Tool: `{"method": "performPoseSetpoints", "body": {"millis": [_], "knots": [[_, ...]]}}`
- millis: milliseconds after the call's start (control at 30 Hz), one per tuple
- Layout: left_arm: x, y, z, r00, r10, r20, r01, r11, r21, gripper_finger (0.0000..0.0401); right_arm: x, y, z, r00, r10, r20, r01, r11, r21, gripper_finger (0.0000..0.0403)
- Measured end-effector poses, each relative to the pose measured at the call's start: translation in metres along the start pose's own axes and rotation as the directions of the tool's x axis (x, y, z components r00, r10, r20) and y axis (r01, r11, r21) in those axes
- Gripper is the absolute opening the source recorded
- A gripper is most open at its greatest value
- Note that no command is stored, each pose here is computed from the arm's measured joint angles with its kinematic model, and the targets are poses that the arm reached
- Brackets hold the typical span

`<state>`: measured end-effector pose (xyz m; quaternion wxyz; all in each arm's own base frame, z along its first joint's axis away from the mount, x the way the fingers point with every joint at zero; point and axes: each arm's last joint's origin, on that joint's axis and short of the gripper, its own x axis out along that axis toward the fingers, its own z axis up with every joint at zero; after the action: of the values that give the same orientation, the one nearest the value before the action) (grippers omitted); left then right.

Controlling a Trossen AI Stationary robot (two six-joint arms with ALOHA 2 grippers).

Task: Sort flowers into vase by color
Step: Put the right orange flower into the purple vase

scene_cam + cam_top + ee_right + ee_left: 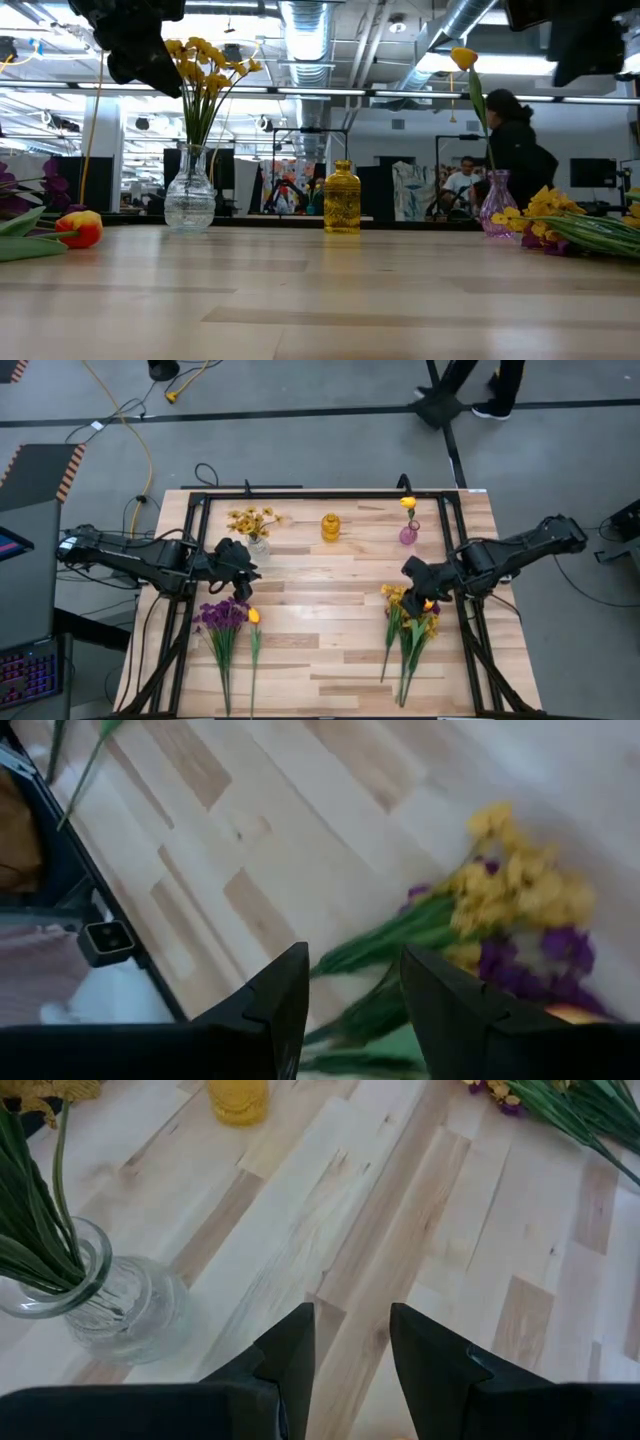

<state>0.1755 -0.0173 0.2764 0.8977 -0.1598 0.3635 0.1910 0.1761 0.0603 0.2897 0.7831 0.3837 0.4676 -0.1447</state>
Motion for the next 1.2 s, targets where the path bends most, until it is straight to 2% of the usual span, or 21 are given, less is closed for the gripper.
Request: {"method": "performPoseSetpoints", "body": {"millis": [400, 767, 1200], "knots": [[0.002, 0.001, -0.002, 1.0, 0.012, -0.006, -0.012, 1.0, 0.004, 0.0119, 0.0, 0.005, -0.036, 0.991, -0.064, -0.12, 0.086, 0.978, 0.19, 0.0162], [0.002, 0.001, -0.002, 1.0, 0.012, -0.005, -0.012, 1.0, 0.004, 0.0119, 0.033, 0.019, -0.052, 0.967, -0.184, -0.175, 0.21, 0.967, 0.143, 0.0157], [0.002, 0.001, -0.002, 1.0, 0.013, -0.003, -0.013, 1.0, 0.004, 0.0119, 0.07, 0.025, -0.067, 0.905, -0.324, -0.277, 0.393, 0.886, 0.246, 0.0156]]}}
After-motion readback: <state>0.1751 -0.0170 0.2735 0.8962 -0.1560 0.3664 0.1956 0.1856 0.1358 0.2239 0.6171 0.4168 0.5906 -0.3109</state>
